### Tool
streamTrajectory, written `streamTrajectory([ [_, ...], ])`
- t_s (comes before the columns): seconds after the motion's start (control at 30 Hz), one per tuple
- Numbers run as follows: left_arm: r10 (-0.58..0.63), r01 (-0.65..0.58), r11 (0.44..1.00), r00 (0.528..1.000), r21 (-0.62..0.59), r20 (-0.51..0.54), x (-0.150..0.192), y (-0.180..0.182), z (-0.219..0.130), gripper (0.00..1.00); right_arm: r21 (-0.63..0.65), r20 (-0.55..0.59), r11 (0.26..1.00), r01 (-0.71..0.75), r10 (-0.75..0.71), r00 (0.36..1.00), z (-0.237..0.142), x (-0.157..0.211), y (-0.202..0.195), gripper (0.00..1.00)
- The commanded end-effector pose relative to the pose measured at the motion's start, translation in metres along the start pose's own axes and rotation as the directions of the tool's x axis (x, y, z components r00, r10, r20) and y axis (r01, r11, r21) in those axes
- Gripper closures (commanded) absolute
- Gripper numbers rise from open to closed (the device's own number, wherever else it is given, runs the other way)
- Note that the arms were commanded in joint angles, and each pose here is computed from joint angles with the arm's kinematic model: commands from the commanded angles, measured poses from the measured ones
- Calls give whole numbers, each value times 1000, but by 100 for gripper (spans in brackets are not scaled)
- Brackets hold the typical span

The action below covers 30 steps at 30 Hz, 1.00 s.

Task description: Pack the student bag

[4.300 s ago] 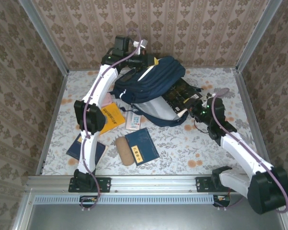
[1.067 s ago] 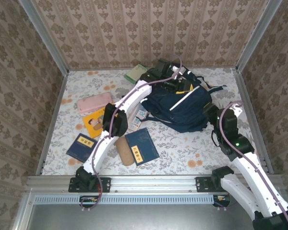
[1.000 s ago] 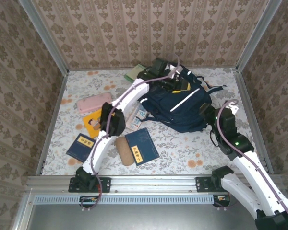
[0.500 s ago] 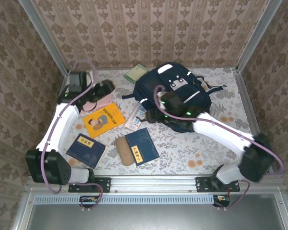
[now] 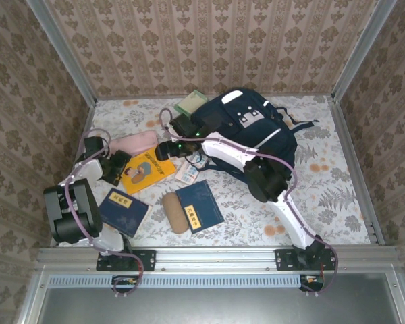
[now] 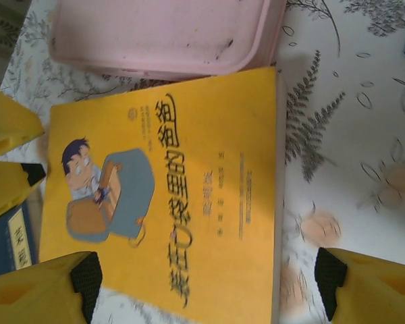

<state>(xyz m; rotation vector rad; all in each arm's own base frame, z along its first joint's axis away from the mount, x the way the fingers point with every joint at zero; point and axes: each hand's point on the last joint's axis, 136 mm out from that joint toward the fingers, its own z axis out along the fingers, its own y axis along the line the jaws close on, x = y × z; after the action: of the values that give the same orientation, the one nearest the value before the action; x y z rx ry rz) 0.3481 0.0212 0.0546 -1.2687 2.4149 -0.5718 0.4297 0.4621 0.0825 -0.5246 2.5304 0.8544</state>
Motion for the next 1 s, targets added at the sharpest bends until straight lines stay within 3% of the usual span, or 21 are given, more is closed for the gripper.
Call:
streamTrajectory([
  [0.0, -24, 24, 1000, 998, 5, 53, -20, -9, 2, 20, 15, -77, 999, -34, 35, 996, 15, 12, -11, 15],
  [0.13, -27, 27, 1000, 999, -1, 25, -18, -7, 15, 20, -23, -95, 997, -68, 65, 993, 35, 14, -12, 15],
  [0.37, 64, -61, 997, 996, 39, -67, 0, -36, 34, 21, -105, -135, 990, -97, 83, 987, 48, 21, -4, 18],
  [0.57, 119, -115, 993, 986, 40, -115, 19, -47, 45, 22, -168, -147, 983, -75, 51, 988, 32, 19, 15, 25],
  [0.8, 143, -142, 990, 982, 19, -124, 25, -46, 47, 22, -150, -65, 989, 12, -21, 998, -1, 8, 26, 33],
  [0.97, 153, -153, 988, 979, 14, -137, 29, -44, 49, 22, -214, -54, 977, 13, -26, 998, -6, 7, 39, 39],
])
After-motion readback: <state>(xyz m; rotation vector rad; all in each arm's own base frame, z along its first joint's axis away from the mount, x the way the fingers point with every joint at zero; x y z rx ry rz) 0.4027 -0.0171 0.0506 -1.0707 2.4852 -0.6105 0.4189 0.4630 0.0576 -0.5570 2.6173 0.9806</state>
